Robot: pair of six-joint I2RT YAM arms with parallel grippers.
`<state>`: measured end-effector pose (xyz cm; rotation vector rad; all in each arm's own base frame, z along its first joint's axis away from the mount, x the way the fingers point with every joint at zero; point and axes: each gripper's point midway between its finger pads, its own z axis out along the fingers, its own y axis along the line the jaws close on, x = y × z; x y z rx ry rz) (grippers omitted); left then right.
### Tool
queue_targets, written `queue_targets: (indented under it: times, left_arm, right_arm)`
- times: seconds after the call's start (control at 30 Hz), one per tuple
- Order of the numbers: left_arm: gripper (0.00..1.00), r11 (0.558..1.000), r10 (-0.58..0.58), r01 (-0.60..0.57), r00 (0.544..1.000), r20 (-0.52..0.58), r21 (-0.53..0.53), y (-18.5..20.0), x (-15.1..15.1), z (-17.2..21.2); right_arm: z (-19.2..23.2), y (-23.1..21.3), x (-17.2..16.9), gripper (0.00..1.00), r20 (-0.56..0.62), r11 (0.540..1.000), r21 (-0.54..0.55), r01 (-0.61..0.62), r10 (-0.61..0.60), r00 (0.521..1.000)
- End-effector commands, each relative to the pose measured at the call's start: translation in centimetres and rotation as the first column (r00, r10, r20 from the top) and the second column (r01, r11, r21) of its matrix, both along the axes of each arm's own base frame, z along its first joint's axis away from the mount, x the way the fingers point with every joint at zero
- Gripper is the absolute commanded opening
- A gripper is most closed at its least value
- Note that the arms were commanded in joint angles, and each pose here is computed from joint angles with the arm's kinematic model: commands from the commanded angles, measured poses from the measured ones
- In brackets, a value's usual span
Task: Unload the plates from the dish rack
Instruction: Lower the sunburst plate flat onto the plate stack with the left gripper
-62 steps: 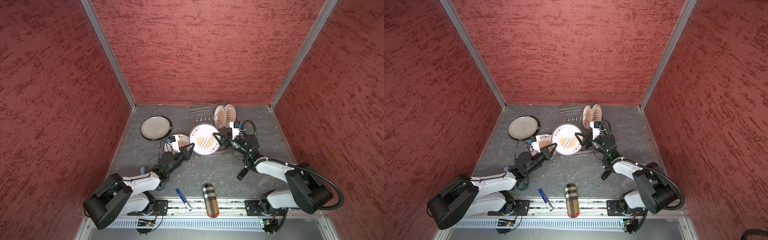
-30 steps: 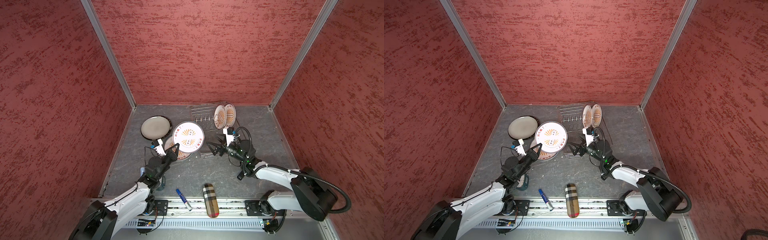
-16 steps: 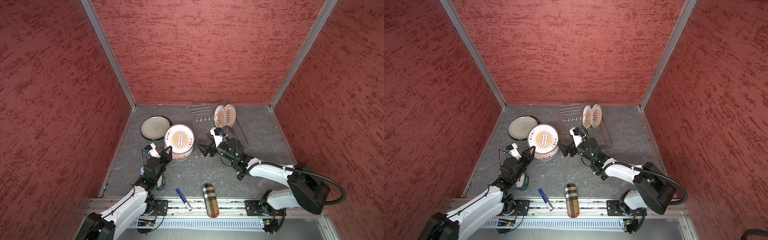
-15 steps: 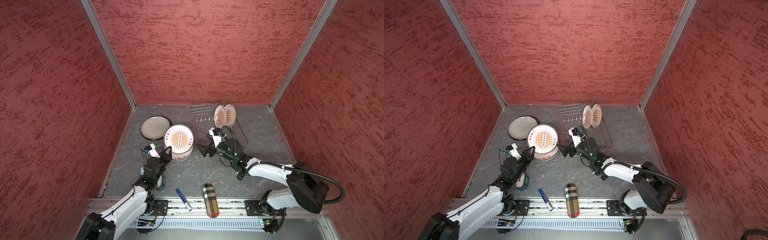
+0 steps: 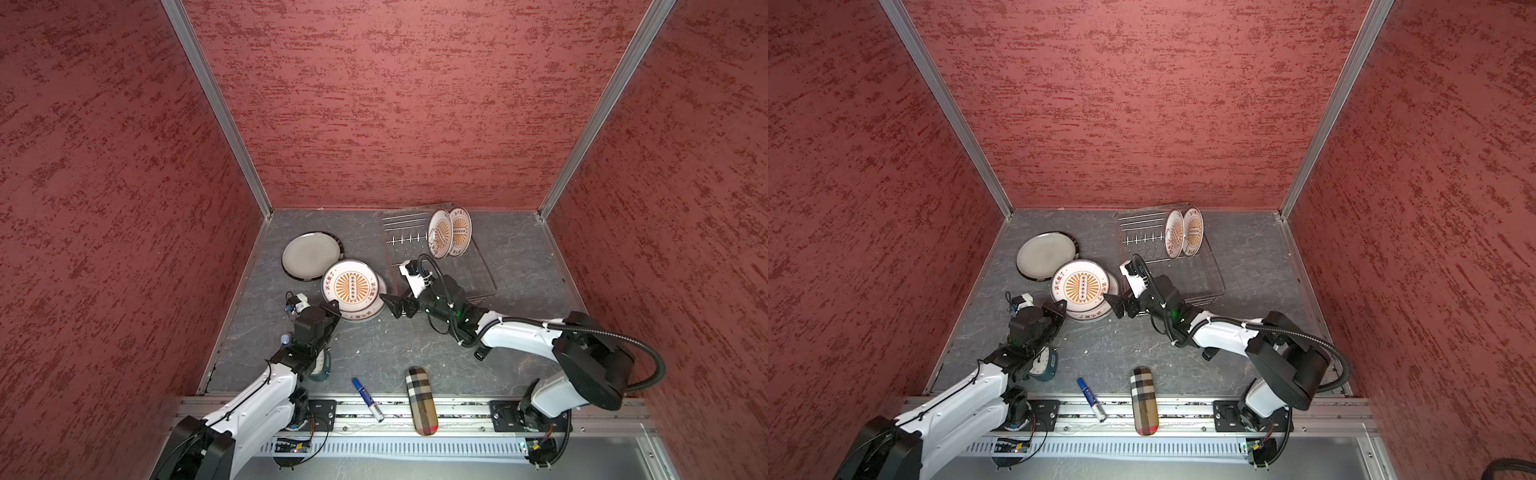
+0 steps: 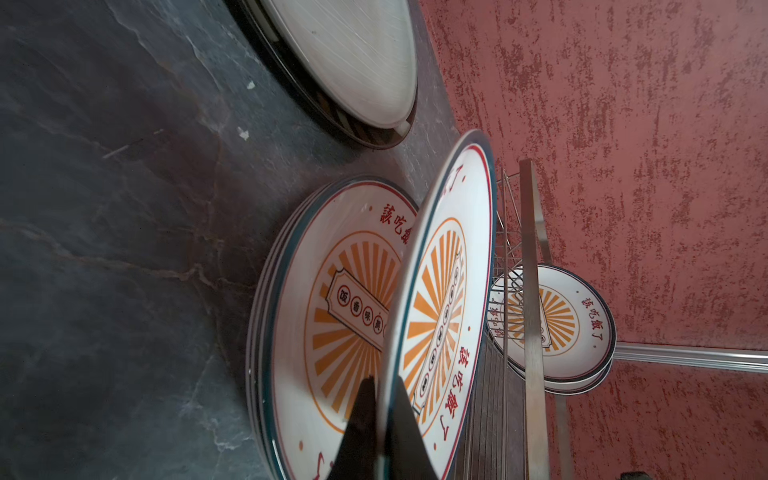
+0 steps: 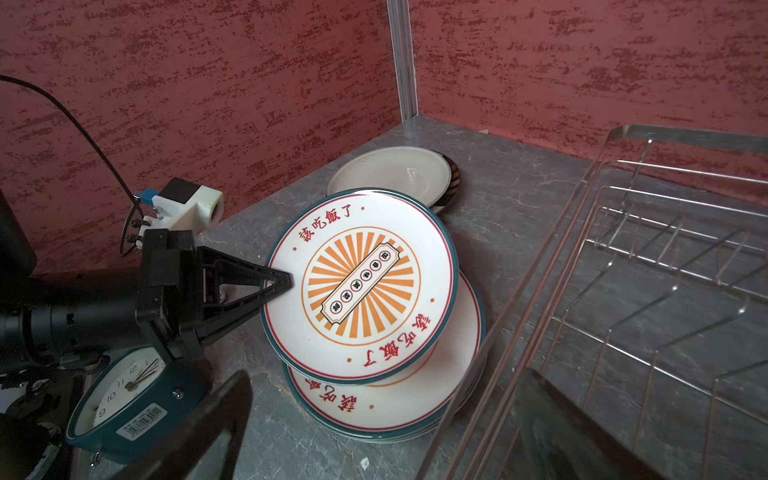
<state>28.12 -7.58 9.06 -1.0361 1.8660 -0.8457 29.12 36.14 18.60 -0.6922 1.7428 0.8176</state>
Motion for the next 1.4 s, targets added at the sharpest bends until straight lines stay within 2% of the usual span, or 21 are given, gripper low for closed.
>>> queue_targets:
  times: [0.0,0.23,0.8,0.87,0.93,1.03,1.2,1.37]
  left_arm:
    - [0.0,0.999,0.034,-0.034,0.999,0.003,-0.036,0.2,0.6,1.0]
    - [0.0,0.996,0.012,-0.019,0.996,-0.089,-0.083,-0.9,0.9,-0.1]
    - [0.05,0.992,0.017,-0.039,0.984,-0.179,-0.116,-1.4,1.0,-1.7]
    - [0.08,0.992,0.03,-0.054,0.981,-0.194,-0.118,-1.3,0.9,-2.0]
    - [0.18,0.99,0.046,-0.072,0.976,-0.212,-0.118,-1.1,0.9,-2.3]
    - [0.23,0.991,0.043,-0.07,0.975,-0.216,-0.117,-1.2,1.1,-2.2]
    - [0.38,0.991,0.045,-0.071,0.974,-0.224,-0.111,-1.2,1.2,-2.2]
    - [0.43,0.991,0.061,-0.085,0.971,-0.23,-0.099,-0.9,1.1,-2.2]
  right_arm:
    - [0.9,0.6,0.3,0.99,0.043,1.0,-0.01,0.004,-0.004,0.999]
    - [0.9,0.9,0.3,0.99,0.049,1.0,-0.014,0.004,-0.003,0.999]
    - [0.3,0.7,0.4,0.99,0.048,0.999,-0.037,0.021,-0.02,0.999]
    - [0.2,0.8,0.4,0.99,0.046,0.999,-0.04,0.02,-0.018,0.999]
    - [0.3,0.8,0.4,0.99,0.046,0.999,-0.041,0.019,-0.017,0.999]
    - [0.5,0.9,0.5,0.99,0.05,0.999,-0.045,0.019,-0.017,0.999]
    - [0.3,1.2,0.8,0.99,0.046,0.998,-0.058,0.018,-0.015,0.999]
    - [0.0,1.5,0.9,0.99,0.042,0.998,-0.068,0.015,-0.013,0.999]
